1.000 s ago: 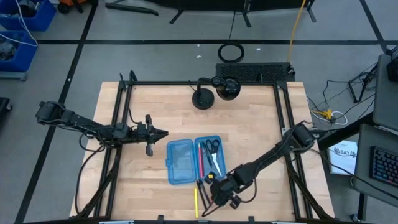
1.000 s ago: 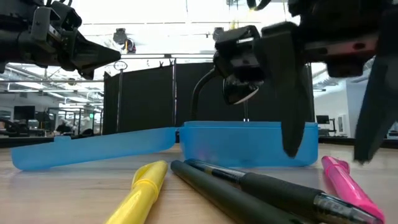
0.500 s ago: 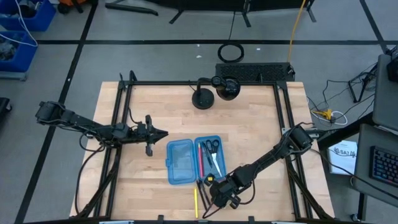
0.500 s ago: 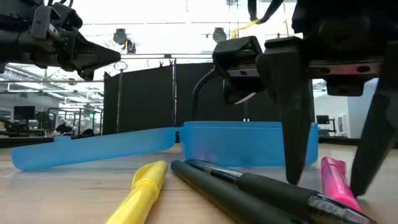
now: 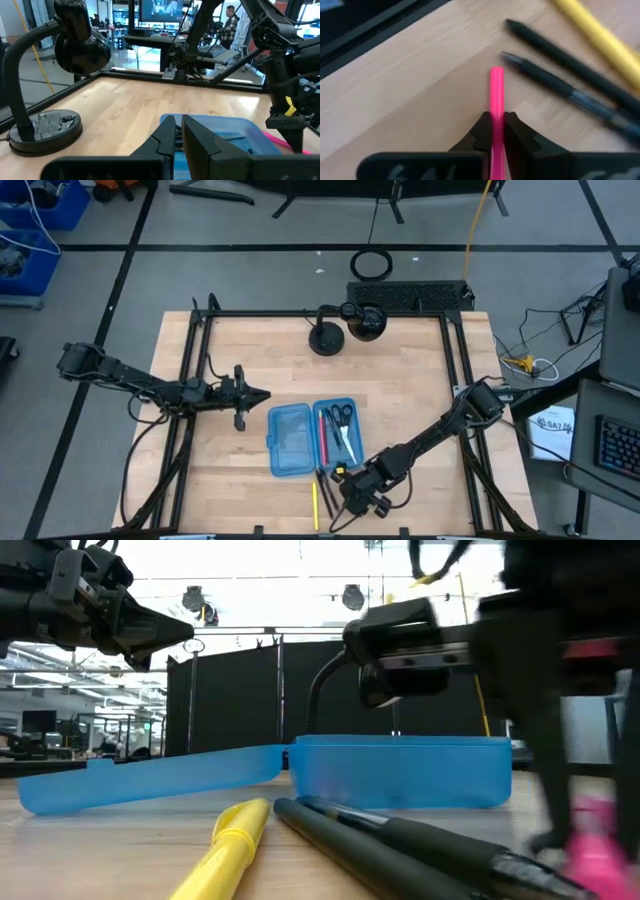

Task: Pick & place school supplies into a supply box
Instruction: Put the pink pen into the blue supply box, then put the yellow pen into the blue supply box

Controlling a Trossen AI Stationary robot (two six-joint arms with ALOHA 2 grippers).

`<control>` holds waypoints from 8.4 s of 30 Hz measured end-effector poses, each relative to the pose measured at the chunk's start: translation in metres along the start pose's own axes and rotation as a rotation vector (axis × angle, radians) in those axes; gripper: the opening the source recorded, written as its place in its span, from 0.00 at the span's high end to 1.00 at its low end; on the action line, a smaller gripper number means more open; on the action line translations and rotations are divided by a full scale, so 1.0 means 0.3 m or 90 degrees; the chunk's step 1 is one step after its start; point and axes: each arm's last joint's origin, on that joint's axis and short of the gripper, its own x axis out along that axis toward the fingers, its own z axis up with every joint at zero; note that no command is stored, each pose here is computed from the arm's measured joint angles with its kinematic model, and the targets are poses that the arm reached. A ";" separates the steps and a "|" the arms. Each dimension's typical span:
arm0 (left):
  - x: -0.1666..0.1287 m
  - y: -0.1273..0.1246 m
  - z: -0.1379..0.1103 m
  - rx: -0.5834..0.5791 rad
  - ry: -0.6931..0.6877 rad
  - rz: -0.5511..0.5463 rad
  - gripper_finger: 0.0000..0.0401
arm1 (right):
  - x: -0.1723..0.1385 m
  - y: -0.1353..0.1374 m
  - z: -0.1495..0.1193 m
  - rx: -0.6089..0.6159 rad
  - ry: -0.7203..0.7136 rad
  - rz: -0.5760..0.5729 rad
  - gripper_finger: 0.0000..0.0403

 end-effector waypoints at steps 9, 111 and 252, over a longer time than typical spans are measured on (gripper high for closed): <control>0.000 0.000 -0.001 -0.006 0.001 0.001 0.91 | -0.228 0.047 0.068 -0.062 -0.061 -0.013 0.96; -0.001 0.002 -0.018 0.080 0.035 0.002 0.91 | -0.282 -0.344 -0.261 -0.530 0.025 -0.106 0.86; 0.735 -0.841 -0.169 -0.729 0.834 0.569 0.46 | -0.573 0.099 -0.616 0.208 -0.583 -0.391 1.00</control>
